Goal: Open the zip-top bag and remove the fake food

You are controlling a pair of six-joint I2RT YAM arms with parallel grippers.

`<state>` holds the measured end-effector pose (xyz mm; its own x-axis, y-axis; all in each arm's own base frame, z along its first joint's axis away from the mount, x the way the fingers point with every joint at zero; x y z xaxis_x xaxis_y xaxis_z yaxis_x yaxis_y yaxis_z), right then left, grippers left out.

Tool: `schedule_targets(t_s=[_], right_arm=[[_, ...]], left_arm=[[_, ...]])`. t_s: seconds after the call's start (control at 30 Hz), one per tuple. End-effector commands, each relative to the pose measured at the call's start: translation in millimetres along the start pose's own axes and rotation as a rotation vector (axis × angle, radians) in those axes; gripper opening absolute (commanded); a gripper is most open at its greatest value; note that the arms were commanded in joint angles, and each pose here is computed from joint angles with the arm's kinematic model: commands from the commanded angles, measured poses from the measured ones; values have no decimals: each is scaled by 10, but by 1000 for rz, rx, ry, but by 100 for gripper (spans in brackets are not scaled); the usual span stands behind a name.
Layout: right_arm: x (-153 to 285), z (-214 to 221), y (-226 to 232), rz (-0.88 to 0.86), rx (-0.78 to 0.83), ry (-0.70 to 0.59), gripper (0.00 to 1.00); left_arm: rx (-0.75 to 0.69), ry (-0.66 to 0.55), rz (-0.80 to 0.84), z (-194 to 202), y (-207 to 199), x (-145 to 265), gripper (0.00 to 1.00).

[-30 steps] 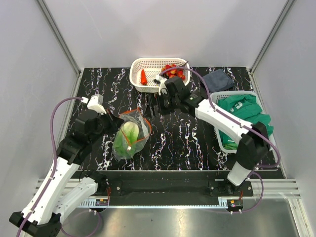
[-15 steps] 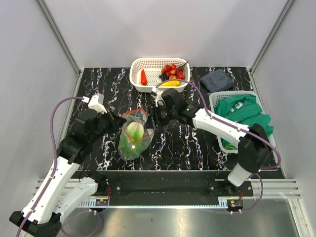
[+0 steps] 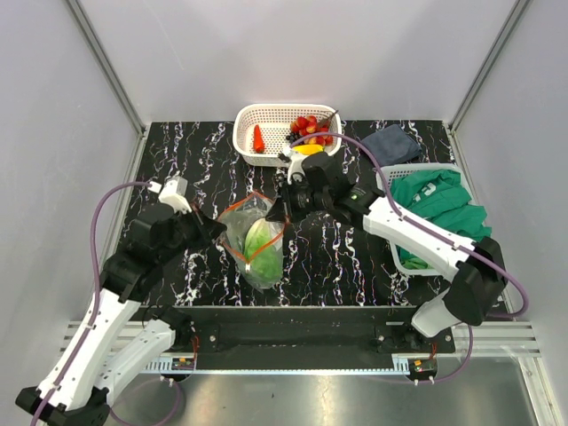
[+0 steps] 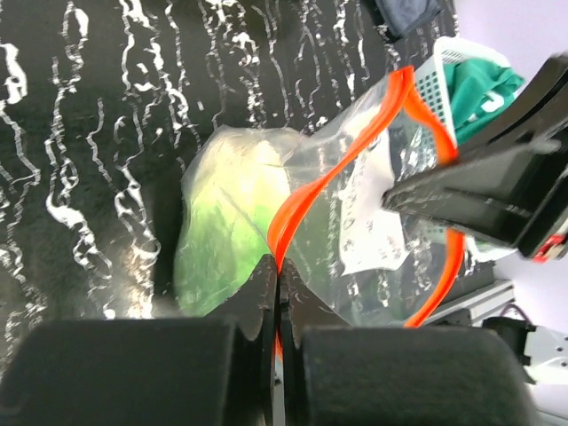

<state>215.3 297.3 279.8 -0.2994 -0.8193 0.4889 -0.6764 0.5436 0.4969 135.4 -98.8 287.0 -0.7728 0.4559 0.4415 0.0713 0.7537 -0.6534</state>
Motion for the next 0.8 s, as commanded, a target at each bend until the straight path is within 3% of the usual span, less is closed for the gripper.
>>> schedule_targets(t_s=[0.0, 0.13, 0.23, 0.37, 0.47, 0.77], right_arm=[[-127, -138, 77, -49, 29, 30, 1], [-223, -135, 49, -28, 28, 51, 1], [-242, -140, 68, -25, 25, 52, 1], [-238, -192, 146, -23, 21, 38, 1], [-217, -238, 194, -19, 19, 26, 1], [-170, -331, 290, -18, -1, -4, 0]], left_arm=[[-76, -37, -10, -96, -47, 170, 12], [-214, -47, 6, -337, -249, 403, 25], [-248, -53, 114, -532, -545, 576, 33], [-186, 4, 331, -594, -861, 487, 28], [-130, 37, 342, -530, -869, 261, 23], [-101, 47, 88, -340, -668, -360, 18]])
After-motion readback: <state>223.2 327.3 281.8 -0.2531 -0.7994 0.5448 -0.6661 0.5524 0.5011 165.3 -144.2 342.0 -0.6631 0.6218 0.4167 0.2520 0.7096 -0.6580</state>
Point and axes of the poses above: each gripper's point midway between its finger pads, its own x axis back along the fingers, its own y axis along the line the jaws close on, z = x × y, the point moved 9 cm from there along x, back along the fingers, and after that the axes turned 6 degrees about x, right-handed, at the moved point
